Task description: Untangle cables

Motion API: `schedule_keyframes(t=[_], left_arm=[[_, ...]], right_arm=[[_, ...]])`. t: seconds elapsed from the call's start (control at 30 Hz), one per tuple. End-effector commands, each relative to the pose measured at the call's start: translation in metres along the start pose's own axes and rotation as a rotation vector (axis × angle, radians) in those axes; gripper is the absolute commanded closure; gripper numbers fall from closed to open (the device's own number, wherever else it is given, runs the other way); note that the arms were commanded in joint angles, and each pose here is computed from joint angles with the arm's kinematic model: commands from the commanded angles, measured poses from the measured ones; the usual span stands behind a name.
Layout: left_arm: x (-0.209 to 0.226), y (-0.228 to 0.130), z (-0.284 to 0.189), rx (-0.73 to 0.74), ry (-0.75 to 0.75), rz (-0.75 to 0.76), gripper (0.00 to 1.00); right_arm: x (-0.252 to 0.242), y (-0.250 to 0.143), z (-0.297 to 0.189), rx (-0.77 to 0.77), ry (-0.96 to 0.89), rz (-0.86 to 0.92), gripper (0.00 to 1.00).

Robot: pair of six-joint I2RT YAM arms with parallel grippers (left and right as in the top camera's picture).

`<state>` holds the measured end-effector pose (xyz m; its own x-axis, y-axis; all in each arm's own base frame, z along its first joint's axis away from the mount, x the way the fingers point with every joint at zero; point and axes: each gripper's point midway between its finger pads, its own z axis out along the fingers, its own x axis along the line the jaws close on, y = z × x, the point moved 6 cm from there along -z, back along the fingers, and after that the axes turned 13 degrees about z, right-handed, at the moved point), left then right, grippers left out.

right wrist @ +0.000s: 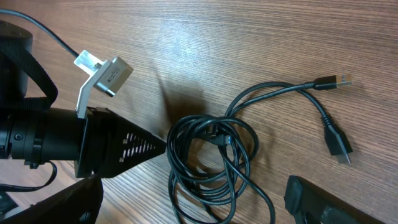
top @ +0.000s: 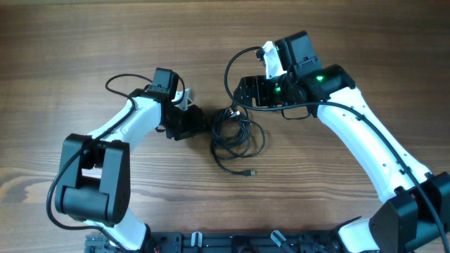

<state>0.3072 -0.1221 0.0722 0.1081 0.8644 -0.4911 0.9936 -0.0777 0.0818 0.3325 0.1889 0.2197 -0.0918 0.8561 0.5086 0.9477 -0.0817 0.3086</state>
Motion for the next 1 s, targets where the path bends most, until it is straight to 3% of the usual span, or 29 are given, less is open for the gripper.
schedule_keyframes(t=[0.0, 0.23, 0.33, 0.7, 0.9, 0.97], left_arm=[[-0.013, 0.008, 0.004, -0.027, -0.026, 0.074, 0.47], [-0.013, 0.017, 0.011, -0.086, 0.121, 0.117, 0.45], [-0.007, 0.018, 0.01, -0.1, 0.177, 0.081, 0.5], [-0.012, 0.015, 0.031, -0.073, 0.183, 0.12, 0.51], [0.005, 0.011, 0.049, -0.038, 0.253, 0.042, 0.64], [0.005, 0.011, 0.05, -0.037, 0.254, 0.025, 0.73]], right_arm=[[0.001, 0.004, -0.002, -0.017, -0.01, -0.025, 0.04], [0.001, 0.003, -0.002, -0.015, -0.011, -0.025, 0.04], [0.001, 0.003, -0.002, -0.015, -0.011, -0.023, 0.04], [0.001, 0.003, -0.002, -0.015, -0.01, -0.024, 0.04], [-0.001, 0.0, -0.002, 0.0, -0.019, -0.018, 0.04], [-0.001, 0.0, -0.002, 0.002, -0.019, -0.017, 0.04]])
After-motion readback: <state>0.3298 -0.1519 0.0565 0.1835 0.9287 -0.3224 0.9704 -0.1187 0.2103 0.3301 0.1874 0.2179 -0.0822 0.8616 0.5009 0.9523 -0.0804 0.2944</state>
